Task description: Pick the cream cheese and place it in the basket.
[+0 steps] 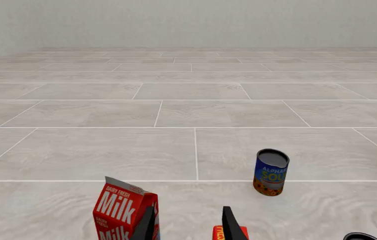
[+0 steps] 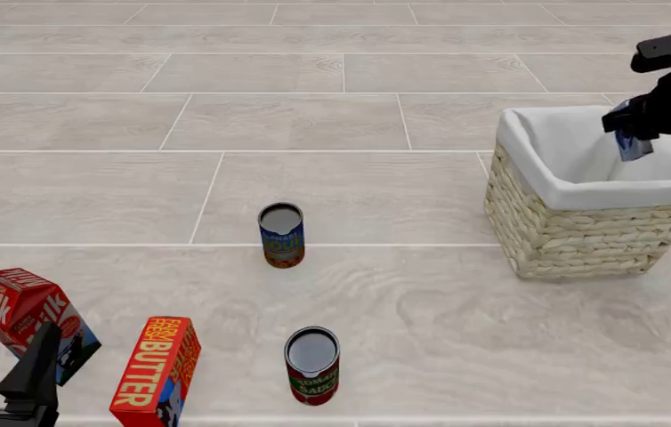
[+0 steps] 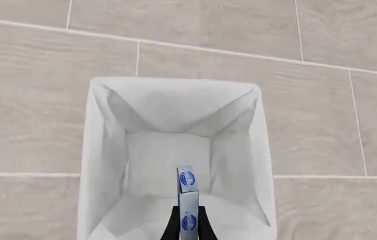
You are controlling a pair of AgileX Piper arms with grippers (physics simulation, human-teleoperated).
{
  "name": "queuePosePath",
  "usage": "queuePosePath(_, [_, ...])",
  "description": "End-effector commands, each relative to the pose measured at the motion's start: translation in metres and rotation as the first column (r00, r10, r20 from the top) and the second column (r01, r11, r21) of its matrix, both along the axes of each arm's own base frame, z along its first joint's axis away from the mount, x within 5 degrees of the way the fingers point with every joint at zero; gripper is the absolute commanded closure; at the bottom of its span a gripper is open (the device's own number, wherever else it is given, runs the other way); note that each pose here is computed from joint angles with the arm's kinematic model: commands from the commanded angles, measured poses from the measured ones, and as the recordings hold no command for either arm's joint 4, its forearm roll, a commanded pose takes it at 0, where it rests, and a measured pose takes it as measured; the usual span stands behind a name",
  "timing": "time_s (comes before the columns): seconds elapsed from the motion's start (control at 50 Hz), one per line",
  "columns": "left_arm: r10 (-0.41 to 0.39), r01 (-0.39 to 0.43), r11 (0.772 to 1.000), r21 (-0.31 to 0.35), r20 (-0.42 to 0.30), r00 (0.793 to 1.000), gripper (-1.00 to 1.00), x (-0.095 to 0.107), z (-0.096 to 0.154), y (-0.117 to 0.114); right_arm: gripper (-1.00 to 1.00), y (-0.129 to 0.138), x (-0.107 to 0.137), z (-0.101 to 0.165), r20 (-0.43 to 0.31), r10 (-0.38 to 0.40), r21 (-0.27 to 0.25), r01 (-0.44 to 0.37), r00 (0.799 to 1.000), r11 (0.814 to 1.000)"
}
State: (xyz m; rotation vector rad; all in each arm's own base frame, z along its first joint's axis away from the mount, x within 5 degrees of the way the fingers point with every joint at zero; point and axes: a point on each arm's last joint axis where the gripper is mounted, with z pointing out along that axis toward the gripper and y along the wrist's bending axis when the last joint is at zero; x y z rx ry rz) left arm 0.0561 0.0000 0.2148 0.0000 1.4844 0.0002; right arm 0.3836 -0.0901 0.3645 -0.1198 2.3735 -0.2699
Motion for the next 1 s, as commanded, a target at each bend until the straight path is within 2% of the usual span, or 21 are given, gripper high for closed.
queuePosePath(0.02, [0.000,0.000,1.000,0.000,0.000,1.000,-1.00,0.000,0.000,0.000,1.00,-0.010,0.014,0.000,-0.035,-0.002,-0.008,0.001,0.999,1.000])
queuePosePath(0.22, [0.000,0.000,1.000,0.000,0.000,1.000,-1.00,0.000,0.000,0.000,1.00,-0.012,0.024,-0.015,-0.073,0.024,-0.020,-0.025,0.997,0.999])
queuePosePath(0.46, [0.000,0.000,1.000,0.000,0.000,1.000,-1.00,0.000,0.000,0.000,1.00,-0.009,0.041,-0.012,-0.077,0.047,-0.026,-0.050,0.996,0.998])
queuePosePath(0.82, [0.000,0.000,1.000,0.000,0.000,1.000,-1.00,0.000,0.000,0.000,1.00,-0.005,0.065,-0.018,-0.129,0.086,-0.027,-0.090,0.988,0.996])
queuePosePath(1.0, [0.000,0.000,1.000,0.000,-0.001,1.000,-1.00,0.000,0.000,0.000,1.00,-0.009,0.067,-0.020,-0.130,0.089,-0.038,-0.095,0.988,0.995])
